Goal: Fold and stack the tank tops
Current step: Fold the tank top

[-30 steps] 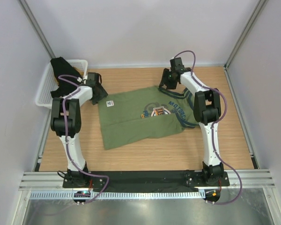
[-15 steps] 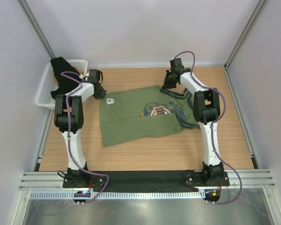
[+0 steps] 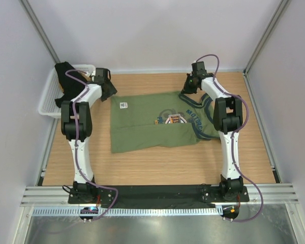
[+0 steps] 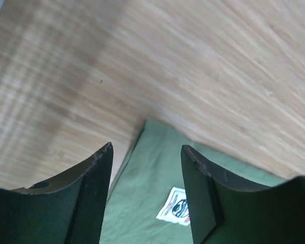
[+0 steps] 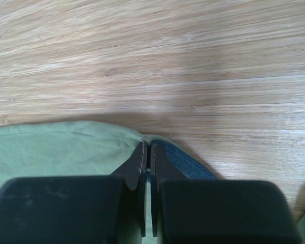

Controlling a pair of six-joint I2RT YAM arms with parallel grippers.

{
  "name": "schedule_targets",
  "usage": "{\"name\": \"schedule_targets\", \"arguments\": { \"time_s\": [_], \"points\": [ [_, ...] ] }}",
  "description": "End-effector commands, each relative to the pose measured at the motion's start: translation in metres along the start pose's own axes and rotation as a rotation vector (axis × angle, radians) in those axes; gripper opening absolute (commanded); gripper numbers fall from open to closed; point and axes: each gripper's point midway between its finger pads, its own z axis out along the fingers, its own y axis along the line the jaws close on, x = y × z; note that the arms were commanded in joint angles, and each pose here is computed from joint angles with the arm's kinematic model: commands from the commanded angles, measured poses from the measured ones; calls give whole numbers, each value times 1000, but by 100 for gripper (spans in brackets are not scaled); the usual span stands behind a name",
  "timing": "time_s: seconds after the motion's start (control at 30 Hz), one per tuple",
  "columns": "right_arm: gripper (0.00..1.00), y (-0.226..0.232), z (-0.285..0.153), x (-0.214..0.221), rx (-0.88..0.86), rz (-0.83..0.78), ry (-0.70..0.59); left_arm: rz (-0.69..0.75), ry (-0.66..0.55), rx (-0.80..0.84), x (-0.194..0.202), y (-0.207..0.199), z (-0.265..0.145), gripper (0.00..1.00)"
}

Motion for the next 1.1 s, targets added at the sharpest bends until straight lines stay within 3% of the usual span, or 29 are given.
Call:
{"name": "schedule_targets", "arguments": {
  "time_s": [0.0, 0.13, 0.37, 0.47, 0.5, 0.9, 1.07],
  "points": [
    [1, 31, -28, -31, -83, -32, -90, 2, -22, 30, -17, -12, 7, 56],
    [1, 32, -31, -32, -88, -35, -97, 10, 33, 18, -7, -13, 27, 51],
    [1, 34, -32, -35, -92, -40, -102, 10, 61, 14, -1, -12, 28, 41],
    [1, 35, -32, -36, -92, -37, -102, 24, 48, 18, -3, -11, 24, 17],
    [1, 34, -33, -37, -85, -38, -102, 25, 37, 26, -8, -14, 20, 2],
    [1, 45, -66, -57, -115, -46, -156, 18, -68, 154, -47, -40, -37, 0],
    [1, 51, -85, -49, -153, -43, -152, 8, -84, 185, -42, -35, -64, 0]
  ]
}}
